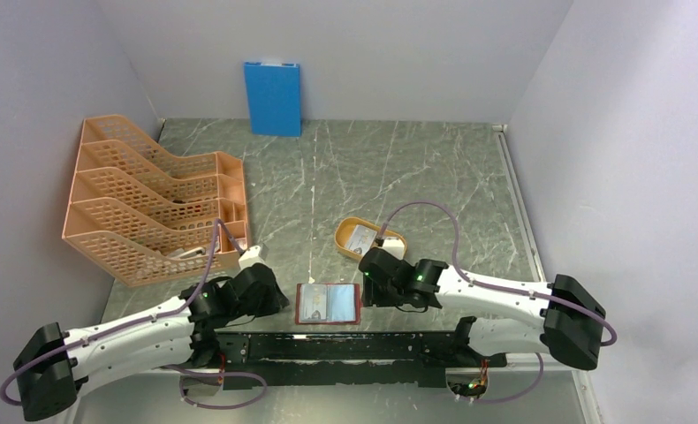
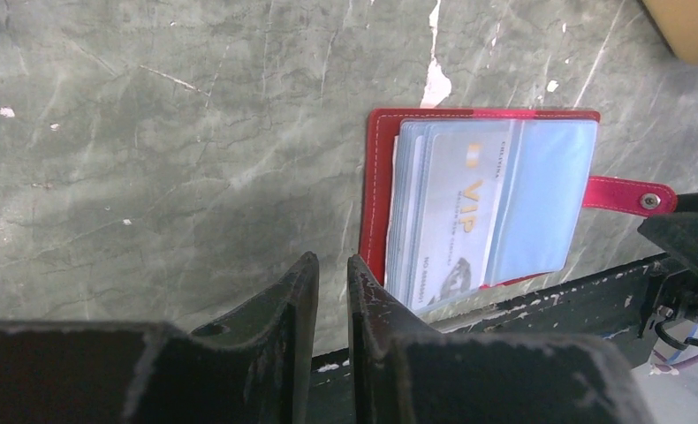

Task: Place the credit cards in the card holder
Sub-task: Close the card holder at the center of the board.

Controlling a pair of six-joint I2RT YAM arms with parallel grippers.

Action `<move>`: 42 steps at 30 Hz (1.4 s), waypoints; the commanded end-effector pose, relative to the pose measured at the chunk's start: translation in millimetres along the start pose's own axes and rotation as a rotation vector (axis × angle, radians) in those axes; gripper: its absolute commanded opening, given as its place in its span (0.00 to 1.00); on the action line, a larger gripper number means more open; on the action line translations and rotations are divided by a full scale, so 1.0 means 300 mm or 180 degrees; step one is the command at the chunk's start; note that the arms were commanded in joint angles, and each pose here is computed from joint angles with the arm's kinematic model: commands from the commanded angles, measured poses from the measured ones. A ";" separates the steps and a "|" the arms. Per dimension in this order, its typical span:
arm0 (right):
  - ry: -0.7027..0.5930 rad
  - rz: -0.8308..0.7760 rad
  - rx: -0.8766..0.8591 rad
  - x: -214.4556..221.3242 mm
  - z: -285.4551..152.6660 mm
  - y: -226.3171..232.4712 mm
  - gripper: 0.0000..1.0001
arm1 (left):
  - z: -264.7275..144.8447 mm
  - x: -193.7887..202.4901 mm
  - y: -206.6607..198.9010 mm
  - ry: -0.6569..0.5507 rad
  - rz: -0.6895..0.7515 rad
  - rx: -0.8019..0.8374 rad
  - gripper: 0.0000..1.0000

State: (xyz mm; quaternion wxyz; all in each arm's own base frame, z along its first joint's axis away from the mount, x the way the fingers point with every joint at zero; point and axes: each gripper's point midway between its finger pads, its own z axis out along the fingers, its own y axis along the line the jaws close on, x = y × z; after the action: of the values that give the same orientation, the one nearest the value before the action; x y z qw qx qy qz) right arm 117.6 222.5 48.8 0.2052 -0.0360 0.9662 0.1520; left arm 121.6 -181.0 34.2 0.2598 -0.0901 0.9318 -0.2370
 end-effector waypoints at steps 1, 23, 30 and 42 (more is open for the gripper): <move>-0.0148 0.0163 0.0032 -0.037 0.046 -0.015 0.45 | 0.008 0.004 0.011 0.0003 0.0046 -0.0034 0.24; -0.0265 -0.0179 -0.1599 -0.143 -0.170 0.302 0.00 | 0.120 0.095 -0.150 0.0433 0.0123 0.0593 0.18; -0.0158 -0.0094 -0.1882 -0.152 -0.099 0.421 0.00 | 0.087 0.060 -0.099 0.0288 0.0123 0.0346 0.20; -0.0050 -0.0129 -0.1939 -0.150 0.004 0.540 0.00 | -0.025 -0.018 -0.059 -0.0037 -0.0034 0.0265 0.25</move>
State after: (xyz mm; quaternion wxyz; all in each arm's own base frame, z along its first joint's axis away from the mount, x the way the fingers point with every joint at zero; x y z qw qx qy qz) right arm 133.9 355.0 98.6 0.1861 -0.1073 0.8886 0.4052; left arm 119.8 -202.5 37.8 0.2535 -0.0688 0.9197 -0.2918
